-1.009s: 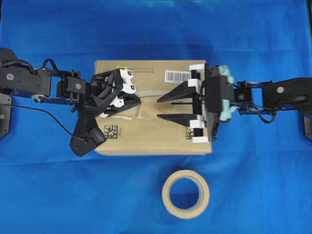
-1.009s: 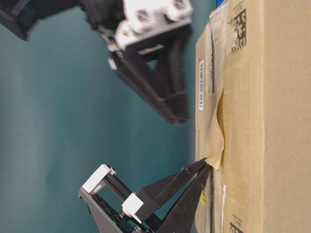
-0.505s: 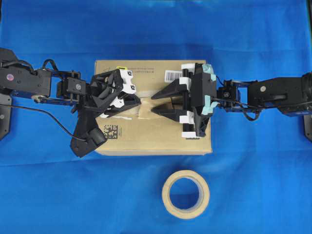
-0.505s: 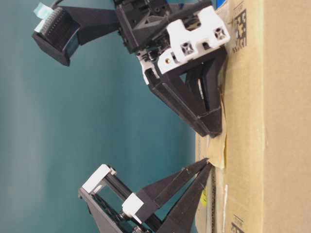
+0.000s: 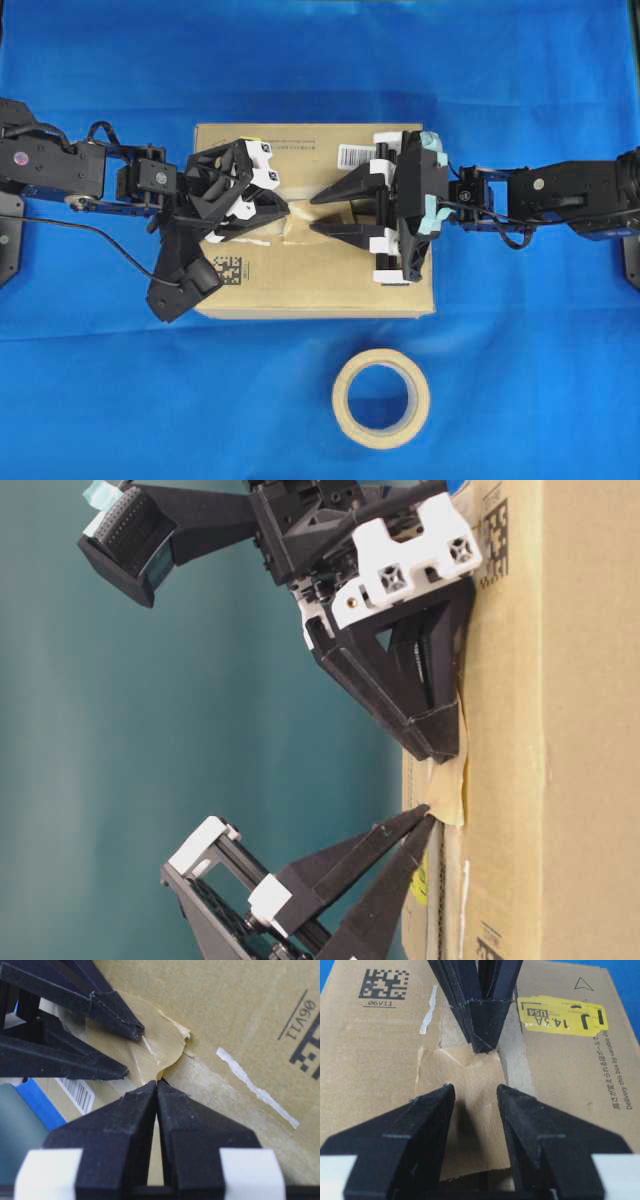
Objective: Apply tape along the seams of the closed cardboard box to seal it securely.
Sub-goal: 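Press the tape flat along the seam with both grippers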
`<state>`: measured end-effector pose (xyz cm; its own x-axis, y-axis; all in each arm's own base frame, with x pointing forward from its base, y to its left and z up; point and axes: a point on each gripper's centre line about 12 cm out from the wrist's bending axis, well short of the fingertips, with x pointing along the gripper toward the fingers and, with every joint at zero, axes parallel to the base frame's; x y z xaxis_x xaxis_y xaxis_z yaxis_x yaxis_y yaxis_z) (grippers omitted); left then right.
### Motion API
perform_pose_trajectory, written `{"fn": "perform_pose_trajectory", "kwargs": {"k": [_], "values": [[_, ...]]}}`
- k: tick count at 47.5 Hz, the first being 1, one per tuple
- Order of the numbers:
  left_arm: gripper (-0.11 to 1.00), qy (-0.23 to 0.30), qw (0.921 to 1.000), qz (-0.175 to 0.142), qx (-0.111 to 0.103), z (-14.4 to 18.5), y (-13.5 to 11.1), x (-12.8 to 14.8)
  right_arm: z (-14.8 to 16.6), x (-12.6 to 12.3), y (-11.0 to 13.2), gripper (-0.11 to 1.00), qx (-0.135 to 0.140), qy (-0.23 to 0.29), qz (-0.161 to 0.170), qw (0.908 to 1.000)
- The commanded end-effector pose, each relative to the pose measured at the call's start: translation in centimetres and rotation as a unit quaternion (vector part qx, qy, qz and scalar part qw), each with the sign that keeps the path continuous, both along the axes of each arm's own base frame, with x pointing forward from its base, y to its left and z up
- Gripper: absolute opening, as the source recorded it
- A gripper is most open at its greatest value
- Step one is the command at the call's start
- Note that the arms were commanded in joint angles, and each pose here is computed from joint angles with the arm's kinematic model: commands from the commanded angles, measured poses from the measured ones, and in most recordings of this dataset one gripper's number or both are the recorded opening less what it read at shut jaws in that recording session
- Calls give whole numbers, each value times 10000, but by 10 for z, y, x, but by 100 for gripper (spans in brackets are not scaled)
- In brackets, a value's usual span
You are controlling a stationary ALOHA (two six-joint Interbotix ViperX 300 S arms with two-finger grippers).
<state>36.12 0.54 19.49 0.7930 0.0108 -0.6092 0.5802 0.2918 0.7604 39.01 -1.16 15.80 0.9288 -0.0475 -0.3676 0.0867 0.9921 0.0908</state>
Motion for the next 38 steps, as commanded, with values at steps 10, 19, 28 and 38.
{"fn": "perform_pose_trajectory", "kwargs": {"k": [10, 19, 28, 38], "values": [[20, -208, 9998, 27, -34, 13, 0, 6, 6, -1, 2, 44, 17, -62, 10, 10000], [52, -223, 9997, 32, -40, 14, 0, 6, 7, -1, 2, 44, 17, -77, 10, 10000], [52, -184, 9998, 18, -22, 13, 0, 6, 7, -1, 3, 44, 17, -77, 25, 10000], [52, 85, 9999, -61, 56, 14, -1, 5, 6, -2, 6, 44, 18, -54, 64, 10000]]}}
